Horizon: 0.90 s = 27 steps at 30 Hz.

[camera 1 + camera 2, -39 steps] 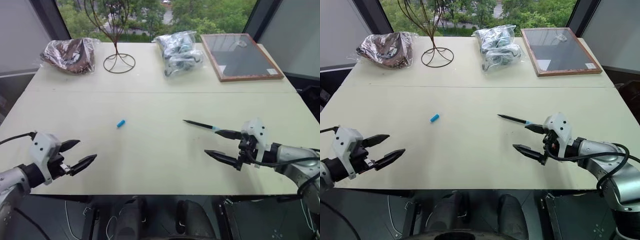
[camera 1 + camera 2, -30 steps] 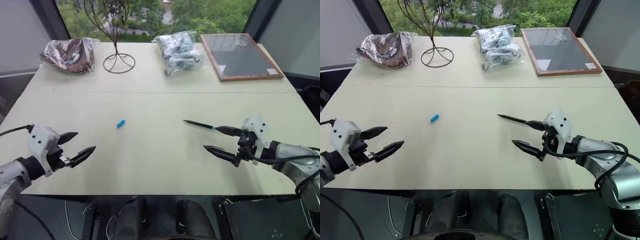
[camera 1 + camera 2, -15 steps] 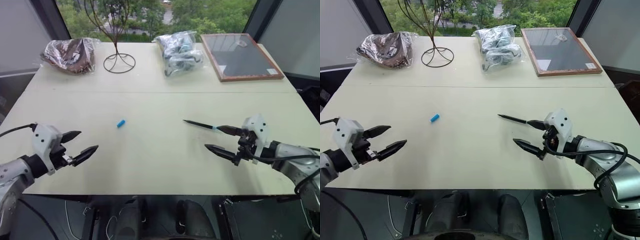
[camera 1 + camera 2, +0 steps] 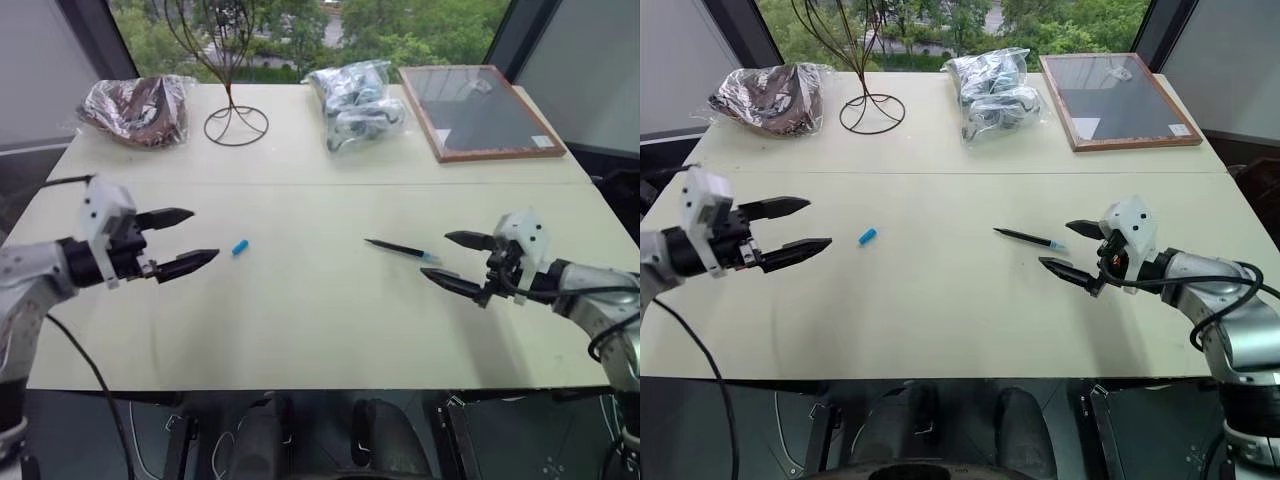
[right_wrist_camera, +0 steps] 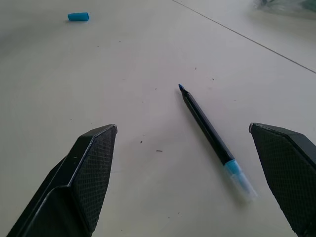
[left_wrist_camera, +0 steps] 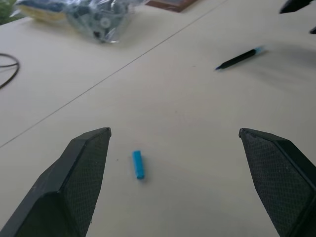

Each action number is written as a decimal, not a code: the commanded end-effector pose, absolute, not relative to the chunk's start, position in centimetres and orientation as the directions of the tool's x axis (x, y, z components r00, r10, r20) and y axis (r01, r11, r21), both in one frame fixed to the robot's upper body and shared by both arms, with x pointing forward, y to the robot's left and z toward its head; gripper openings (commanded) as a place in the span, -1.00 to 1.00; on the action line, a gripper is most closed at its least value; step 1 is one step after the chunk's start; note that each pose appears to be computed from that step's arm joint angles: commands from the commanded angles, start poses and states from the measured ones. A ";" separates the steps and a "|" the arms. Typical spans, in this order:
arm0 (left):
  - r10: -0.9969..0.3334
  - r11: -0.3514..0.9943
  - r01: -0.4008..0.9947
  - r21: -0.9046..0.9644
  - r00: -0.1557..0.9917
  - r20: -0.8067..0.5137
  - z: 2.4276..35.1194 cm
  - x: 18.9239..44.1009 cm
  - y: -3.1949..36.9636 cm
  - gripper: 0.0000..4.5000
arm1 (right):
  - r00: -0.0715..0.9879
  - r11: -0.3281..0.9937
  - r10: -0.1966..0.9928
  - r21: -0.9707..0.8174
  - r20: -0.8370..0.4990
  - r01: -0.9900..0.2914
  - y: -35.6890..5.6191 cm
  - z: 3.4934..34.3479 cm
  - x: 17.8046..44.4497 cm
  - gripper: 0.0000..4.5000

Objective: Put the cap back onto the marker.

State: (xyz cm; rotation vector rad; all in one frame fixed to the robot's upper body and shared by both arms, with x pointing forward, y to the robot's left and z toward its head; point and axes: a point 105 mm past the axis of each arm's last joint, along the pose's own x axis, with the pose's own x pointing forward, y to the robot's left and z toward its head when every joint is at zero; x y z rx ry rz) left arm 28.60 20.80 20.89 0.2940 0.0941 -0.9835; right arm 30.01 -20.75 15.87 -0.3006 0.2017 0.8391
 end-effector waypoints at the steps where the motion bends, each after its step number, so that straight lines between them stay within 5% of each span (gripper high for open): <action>1: -0.834 0.383 0.881 0.279 0.459 -0.306 20.6 28.8 19.5 0.94 | 0.589 0.549 0.740 -0.214 -0.325 -0.808 -20.6 15.8 31.2 1.00; 13: -0.879 0.291 0.913 0.286 0.373 -0.297 19.8 29.6 17.0 0.94 | 0.494 0.429 0.783 -0.248 -0.377 -0.869 -17.3 14.2 38.4 1.00; 27: -0.850 0.376 0.880 0.290 0.452 -0.272 18.4 28.7 17.3 0.94 | 0.431 0.363 0.784 -0.234 -0.446 -0.902 -16.1 12.0 39.2 1.00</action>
